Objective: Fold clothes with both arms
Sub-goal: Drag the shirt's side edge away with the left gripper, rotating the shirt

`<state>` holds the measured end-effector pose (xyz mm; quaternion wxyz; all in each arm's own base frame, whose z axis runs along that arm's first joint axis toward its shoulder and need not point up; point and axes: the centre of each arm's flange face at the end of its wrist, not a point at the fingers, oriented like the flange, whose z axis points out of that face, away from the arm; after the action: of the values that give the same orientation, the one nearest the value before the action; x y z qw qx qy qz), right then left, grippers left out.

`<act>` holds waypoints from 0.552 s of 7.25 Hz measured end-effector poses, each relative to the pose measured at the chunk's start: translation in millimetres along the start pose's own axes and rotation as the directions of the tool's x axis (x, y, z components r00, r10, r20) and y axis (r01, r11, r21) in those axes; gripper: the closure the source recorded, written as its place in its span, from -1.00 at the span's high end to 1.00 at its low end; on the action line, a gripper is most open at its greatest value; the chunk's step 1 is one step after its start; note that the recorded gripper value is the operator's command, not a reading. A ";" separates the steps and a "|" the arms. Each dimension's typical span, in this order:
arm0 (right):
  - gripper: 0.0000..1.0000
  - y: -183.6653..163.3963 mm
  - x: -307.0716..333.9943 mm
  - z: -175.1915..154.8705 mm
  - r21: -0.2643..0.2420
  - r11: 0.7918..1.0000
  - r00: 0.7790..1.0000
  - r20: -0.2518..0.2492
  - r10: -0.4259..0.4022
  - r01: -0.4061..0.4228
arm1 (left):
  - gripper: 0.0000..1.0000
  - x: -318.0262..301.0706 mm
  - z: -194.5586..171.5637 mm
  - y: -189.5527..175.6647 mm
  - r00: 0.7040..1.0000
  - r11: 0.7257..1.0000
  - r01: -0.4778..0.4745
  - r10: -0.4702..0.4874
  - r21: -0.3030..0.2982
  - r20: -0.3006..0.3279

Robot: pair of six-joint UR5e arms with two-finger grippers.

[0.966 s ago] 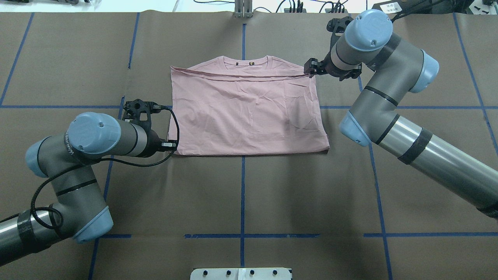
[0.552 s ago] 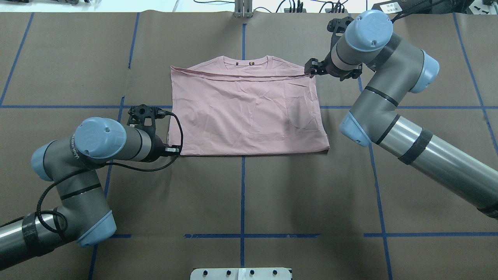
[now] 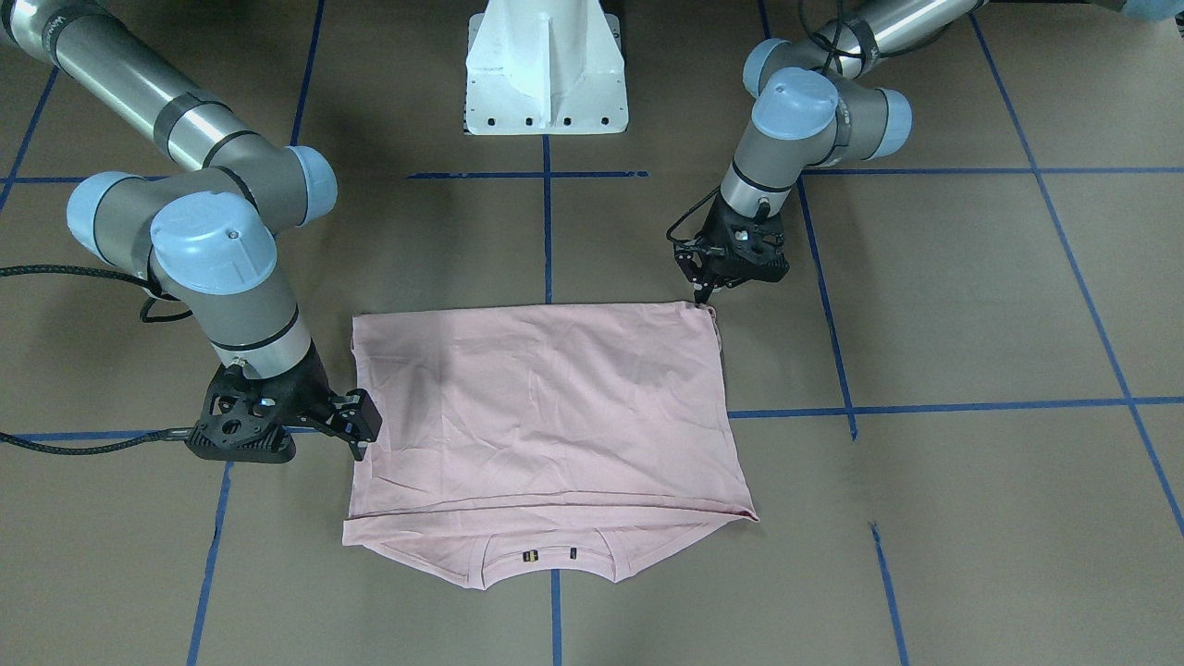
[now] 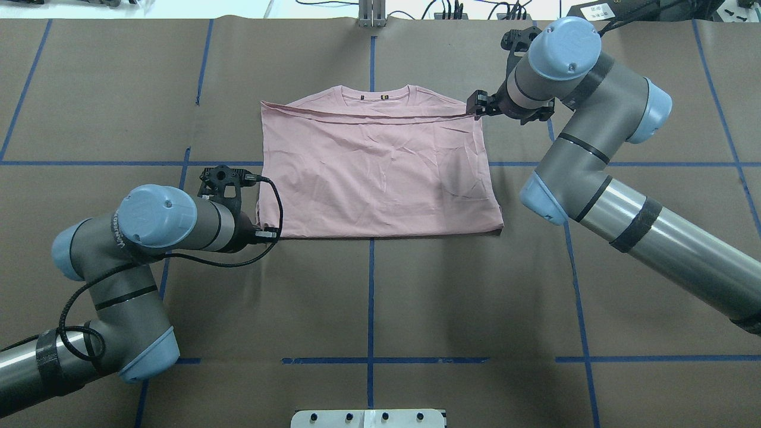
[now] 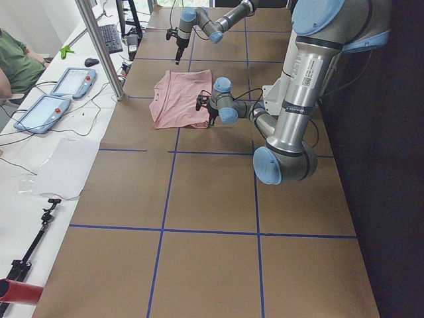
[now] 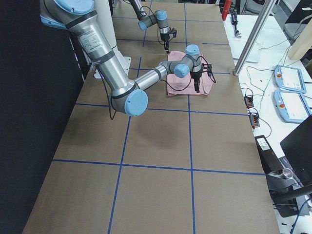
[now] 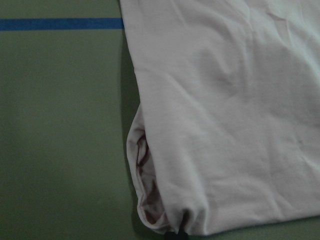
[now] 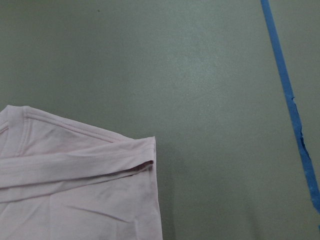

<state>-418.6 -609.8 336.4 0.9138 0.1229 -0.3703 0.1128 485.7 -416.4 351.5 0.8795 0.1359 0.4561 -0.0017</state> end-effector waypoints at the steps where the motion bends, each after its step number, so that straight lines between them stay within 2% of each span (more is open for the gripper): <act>1: 1.00 0.6 1.6 1.1 -0.001 1.000 1.000 -0.002 0.001 -0.001 | -1.00 -12.5 -5.8 -16.5 0.999 0.999 -0.035 0.035 0.024 0.014; 2: 1.00 1.1 2.7 2.0 -0.002 1.000 1.000 -0.004 0.002 -0.002 | -1.00 -32.9 -10.5 -38.9 0.996 0.995 -0.082 0.080 0.050 0.044; 4: 1.00 1.3 3.4 2.9 -0.003 1.000 1.000 -0.006 0.006 -0.006 | -1.00 -95.4 -9.1 -99.0 0.978 0.984 -0.159 0.145 0.085 0.151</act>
<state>-418.4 -609.1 341.0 0.9147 0.1202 -0.3682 0.1154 410.1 -521.1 399.6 0.9001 0.2125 0.3789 0.0338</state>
